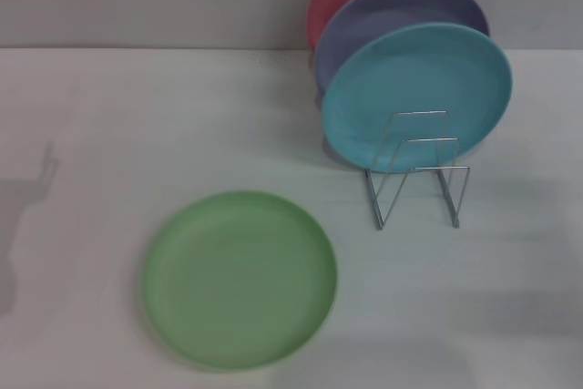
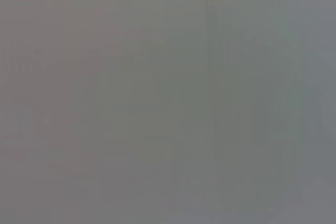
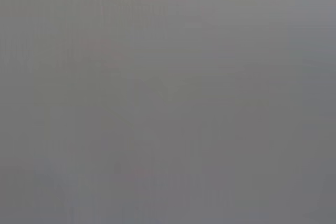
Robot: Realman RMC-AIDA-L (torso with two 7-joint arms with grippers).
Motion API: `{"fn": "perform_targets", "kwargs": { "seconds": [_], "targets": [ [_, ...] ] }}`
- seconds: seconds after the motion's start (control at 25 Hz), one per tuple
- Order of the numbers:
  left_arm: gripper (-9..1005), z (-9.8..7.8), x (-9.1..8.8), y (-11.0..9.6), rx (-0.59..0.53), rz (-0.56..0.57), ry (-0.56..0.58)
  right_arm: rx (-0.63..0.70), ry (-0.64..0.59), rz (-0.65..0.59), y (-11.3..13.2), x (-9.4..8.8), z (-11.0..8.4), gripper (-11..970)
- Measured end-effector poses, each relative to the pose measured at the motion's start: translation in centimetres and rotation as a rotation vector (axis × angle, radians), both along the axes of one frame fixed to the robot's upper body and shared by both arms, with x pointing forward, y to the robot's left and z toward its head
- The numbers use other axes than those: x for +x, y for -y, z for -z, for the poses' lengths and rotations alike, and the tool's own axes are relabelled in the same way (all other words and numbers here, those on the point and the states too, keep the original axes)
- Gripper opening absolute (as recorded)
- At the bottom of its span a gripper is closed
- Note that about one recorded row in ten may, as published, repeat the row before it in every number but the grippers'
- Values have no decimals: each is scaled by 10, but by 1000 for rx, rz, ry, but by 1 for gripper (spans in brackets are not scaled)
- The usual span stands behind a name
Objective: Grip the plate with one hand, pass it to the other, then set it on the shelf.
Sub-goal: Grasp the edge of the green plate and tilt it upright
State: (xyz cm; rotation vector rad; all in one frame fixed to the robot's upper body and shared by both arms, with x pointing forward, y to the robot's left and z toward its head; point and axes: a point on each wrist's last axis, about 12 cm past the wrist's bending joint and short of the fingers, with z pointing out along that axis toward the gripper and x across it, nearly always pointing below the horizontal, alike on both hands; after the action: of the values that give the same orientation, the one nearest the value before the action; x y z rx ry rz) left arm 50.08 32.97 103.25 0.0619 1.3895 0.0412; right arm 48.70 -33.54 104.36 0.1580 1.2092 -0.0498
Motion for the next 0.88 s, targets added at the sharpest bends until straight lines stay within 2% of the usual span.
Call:
{"fn": "perform_targets", "kwargs": {
  "seconds": [0.36,0.68,0.88],
  "targets": [
    [794,-2,4,2,64,7,3,15,-10,-3,-3,0,2,735],
    [791,-3,6,2,69,9,7,36,-21,-7,-6,0,4,734],
    [790,-14,21,3,96,-2,25,37,-25,-7,-7,0,5,734]
  ]
}}
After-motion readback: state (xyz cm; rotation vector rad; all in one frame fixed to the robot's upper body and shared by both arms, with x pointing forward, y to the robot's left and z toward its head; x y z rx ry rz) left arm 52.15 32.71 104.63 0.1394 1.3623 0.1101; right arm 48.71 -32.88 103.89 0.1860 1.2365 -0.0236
